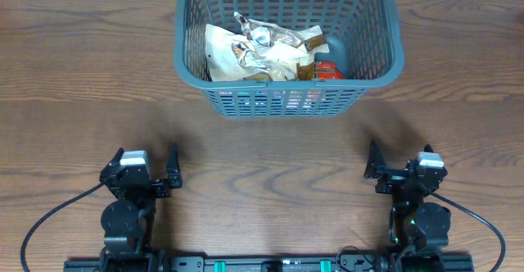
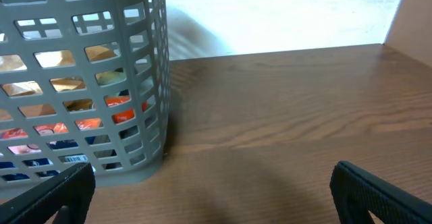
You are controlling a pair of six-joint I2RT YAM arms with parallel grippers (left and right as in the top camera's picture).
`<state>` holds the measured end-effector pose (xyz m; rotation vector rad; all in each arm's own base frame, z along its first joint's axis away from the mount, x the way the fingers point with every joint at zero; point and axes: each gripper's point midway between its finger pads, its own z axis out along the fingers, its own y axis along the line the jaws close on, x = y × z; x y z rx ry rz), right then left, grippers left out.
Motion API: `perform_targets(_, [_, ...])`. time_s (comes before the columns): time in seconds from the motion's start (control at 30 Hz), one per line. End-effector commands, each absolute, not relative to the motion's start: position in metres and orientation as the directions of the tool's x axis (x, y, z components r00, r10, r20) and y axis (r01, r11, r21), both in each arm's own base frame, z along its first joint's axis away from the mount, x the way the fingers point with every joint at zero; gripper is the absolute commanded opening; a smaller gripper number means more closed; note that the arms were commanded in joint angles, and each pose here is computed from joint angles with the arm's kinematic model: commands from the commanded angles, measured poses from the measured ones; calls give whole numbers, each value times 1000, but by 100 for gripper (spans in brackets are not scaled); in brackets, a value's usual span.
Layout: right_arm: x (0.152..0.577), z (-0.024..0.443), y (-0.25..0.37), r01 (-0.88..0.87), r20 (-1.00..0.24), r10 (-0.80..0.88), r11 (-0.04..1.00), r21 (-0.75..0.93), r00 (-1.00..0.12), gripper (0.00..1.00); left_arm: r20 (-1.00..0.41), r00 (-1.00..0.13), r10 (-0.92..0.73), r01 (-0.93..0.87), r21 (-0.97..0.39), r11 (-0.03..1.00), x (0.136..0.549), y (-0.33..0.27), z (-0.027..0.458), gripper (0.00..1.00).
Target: Pack container
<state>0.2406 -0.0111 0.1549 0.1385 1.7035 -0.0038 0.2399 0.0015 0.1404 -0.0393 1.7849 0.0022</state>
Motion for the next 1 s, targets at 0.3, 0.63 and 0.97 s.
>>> perform_targets(0.3, [241, 154, -9, 85, -987, 100, 992, 90, -129, 99, -970, -243, 2, 72, -16, 997, 239, -20, 126, 99])
perform_targets(0.63, [241, 154, -9, 85, -987, 100, 992, 90, -128, 99, -970, -243, 3, 75, -16, 997, 239, -20, 126, 99])
perform_targets(0.97, [241, 154, -9, 85, -987, 100, 992, 90, -129, 99, -970, -243, 3, 75, -16, 997, 239, -20, 126, 99])
